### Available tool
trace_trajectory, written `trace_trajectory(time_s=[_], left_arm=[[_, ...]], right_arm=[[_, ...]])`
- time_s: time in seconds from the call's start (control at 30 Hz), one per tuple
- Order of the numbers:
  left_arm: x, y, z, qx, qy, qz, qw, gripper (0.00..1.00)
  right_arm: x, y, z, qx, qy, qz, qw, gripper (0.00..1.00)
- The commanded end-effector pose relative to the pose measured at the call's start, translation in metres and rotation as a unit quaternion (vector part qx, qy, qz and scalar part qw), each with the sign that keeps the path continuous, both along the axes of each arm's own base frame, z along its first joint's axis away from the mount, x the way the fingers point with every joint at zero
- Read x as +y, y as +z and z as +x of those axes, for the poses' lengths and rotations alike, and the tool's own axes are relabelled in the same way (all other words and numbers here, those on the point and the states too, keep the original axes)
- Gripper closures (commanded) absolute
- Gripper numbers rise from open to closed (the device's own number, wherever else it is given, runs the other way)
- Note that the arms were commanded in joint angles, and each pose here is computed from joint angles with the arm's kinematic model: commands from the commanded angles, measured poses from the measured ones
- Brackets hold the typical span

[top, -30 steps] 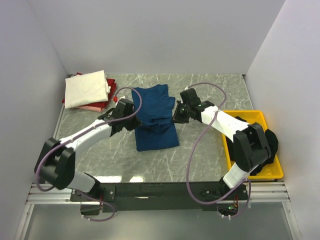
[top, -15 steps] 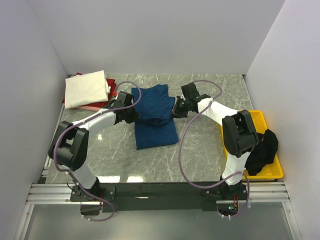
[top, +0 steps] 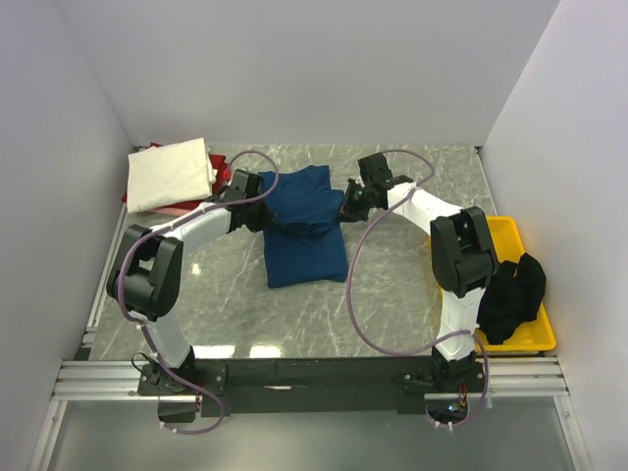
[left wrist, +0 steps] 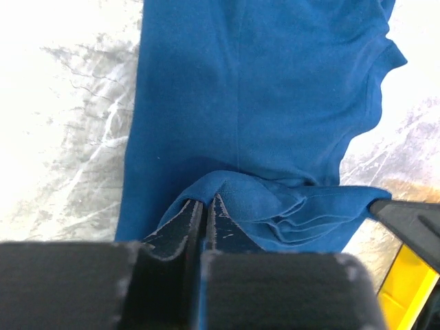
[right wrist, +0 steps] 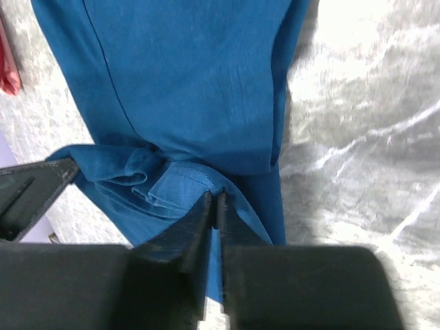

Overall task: Fold and stack the t-shirts
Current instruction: Fold the tshirt

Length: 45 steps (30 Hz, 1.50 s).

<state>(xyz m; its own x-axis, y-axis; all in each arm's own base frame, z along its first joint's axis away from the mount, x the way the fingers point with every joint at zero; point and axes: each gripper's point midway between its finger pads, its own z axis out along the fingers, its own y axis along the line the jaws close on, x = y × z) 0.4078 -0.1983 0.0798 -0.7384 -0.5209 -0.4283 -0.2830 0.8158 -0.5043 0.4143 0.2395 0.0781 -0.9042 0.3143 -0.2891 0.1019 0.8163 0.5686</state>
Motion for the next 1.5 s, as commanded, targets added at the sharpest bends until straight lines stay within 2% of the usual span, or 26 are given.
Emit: trace_trajectory(time_s=[0.0,0.07,0.1,0.2,0.27,0.33,0.37,0.4,0.53,0.7,0.93,1.03,1.17,1.47], left_arm=[[0.002,0.019,0.016,-0.029,-0.002,-0.01,1.0,0.9],[0.009,0.03,0.022,-0.043,0.002,-0.006,0.999,0.75],[0.012,0.033,0.023,-0.047,0.004,-0.002,0.999,0.61],[0.016,0.06,0.025,-0.077,0.002,-0.004,0.997,0.36],[0.017,0.075,0.02,-0.093,0.004,-0.011,0.996,0.32],[0.016,0.083,0.013,-0.106,0.006,-0.025,0.994,0.36],[0.013,0.085,0.009,-0.108,0.004,-0.028,0.994,0.45],[0.007,0.09,0.002,-0.114,-0.002,-0.032,0.993,0.61],[-0.018,0.081,-0.025,-0.105,-0.024,-0.05,0.993,0.69],[-0.032,0.053,-0.071,-0.086,-0.044,-0.068,0.993,0.71],[-0.004,0.027,-0.125,-0.082,-0.015,-0.065,0.994,0.68],[0.002,0.021,-0.137,-0.08,-0.011,-0.073,0.994,0.68],[0.002,0.011,-0.15,-0.072,-0.011,-0.088,0.993,0.67],[0.002,-0.007,-0.161,-0.064,-0.003,-0.103,0.993,0.6]], right_arm=[[-0.003,0.016,0.02,-0.027,0.006,0.0,1.0,0.82],[-0.005,0.023,0.025,-0.035,0.004,0.0,0.999,0.7],[-0.006,0.026,0.025,-0.041,0.008,-0.004,0.999,0.58],[-0.013,0.035,0.024,-0.056,0.007,-0.018,0.998,0.43],[-0.018,0.04,0.018,-0.07,-0.001,-0.03,0.997,0.41],[-0.016,0.044,0.007,-0.082,0.002,-0.037,0.996,0.41],[-0.014,0.045,0.004,-0.086,0.001,-0.041,0.995,0.43],[-0.013,0.044,-0.001,-0.089,0.005,-0.044,0.995,0.44],[0.0,0.029,-0.029,-0.086,0.025,-0.06,0.994,0.47],[-0.012,0.011,-0.064,-0.079,0.008,-0.084,0.993,0.48],[-0.044,-0.011,-0.117,-0.077,-0.034,-0.071,0.994,0.48],[-0.044,-0.02,-0.13,-0.065,-0.041,-0.049,0.996,0.49],[-0.04,-0.028,-0.142,-0.052,-0.059,-0.011,0.997,0.55],[-0.033,-0.034,-0.14,-0.058,-0.087,0.037,0.994,0.57]])
